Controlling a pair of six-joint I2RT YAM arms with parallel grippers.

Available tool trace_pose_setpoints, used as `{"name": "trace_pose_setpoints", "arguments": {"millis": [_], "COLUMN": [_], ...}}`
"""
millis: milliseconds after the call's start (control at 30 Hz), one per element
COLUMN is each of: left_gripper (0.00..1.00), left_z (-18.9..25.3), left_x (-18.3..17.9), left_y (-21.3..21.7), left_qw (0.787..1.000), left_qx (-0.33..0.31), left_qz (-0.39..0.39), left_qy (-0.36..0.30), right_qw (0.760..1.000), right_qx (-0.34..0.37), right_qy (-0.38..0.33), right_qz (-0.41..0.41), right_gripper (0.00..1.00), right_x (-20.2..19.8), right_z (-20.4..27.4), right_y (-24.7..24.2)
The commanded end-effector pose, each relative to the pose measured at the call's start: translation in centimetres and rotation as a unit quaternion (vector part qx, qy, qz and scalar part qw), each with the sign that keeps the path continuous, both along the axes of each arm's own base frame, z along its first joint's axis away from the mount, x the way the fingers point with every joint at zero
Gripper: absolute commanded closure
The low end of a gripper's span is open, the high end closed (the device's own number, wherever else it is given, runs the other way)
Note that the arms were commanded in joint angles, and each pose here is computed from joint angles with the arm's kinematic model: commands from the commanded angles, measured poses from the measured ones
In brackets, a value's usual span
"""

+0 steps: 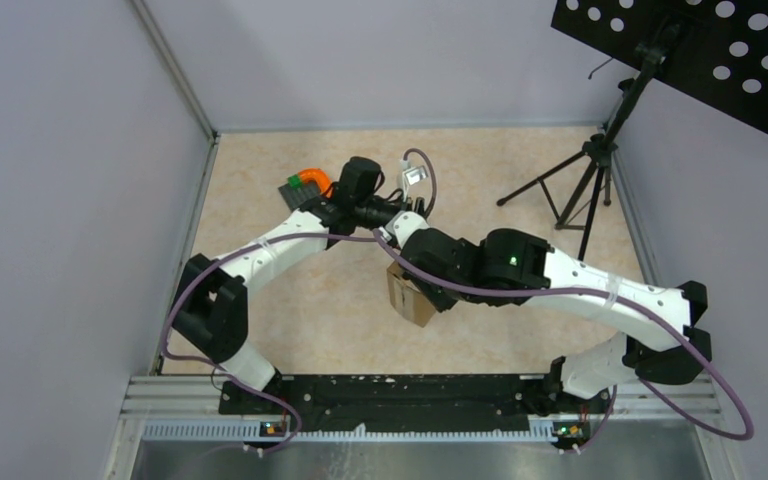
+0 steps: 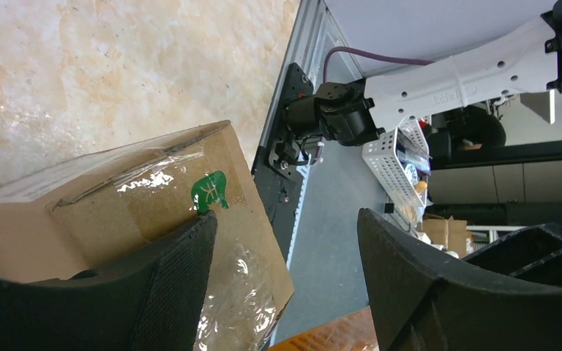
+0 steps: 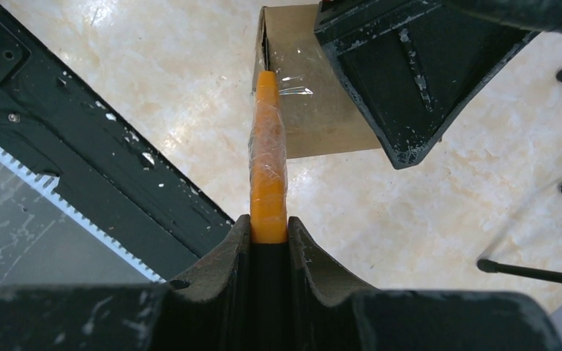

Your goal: Unpack the express box

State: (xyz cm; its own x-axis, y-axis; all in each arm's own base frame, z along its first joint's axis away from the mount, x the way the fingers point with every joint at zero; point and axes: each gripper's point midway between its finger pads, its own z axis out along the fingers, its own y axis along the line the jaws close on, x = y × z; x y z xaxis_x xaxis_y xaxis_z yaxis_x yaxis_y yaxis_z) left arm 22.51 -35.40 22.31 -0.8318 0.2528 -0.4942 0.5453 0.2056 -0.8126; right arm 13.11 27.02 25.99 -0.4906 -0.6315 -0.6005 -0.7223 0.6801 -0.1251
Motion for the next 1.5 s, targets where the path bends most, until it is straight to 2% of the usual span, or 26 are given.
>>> {"name": "trace_pose_setpoints", "arguments": {"millis": [0,500,1033,1467], "left_gripper": [0.23,0.24,0.24,0.25], "left_z": [-8.3,-9.8,-9.4,-9.6], "left_x": [-0.8,-1.0,-0.7,-0.8], "left_y": [2.1,2.5,2.1,2.2], "left_qw": [0.991,0.99,0.99,0.99], "left_qx": [0.118,0.133,0.129,0.131], "left_qz": [0.01,-0.001,0.004,-0.002], "left_qy": [0.055,0.054,0.055,0.051], "right_qw": [1.0,1.0,0.997,1.0], "right_qx": [-0.002,-0.017,-0.054,-0.023], "right_qy": [0.005,0.013,0.06,0.005], "right_qz": [-0.009,-0.011,0.013,-0.012], "right_gripper": [1.0,1.0,1.0,1.0], "right_x": [-0.4,-0.8,-2.2,-0.4], "right_z": [1.4,2.1,-2.4,2.9], "right_y": [-1.6,-2.7,-2.6,-2.9]}}
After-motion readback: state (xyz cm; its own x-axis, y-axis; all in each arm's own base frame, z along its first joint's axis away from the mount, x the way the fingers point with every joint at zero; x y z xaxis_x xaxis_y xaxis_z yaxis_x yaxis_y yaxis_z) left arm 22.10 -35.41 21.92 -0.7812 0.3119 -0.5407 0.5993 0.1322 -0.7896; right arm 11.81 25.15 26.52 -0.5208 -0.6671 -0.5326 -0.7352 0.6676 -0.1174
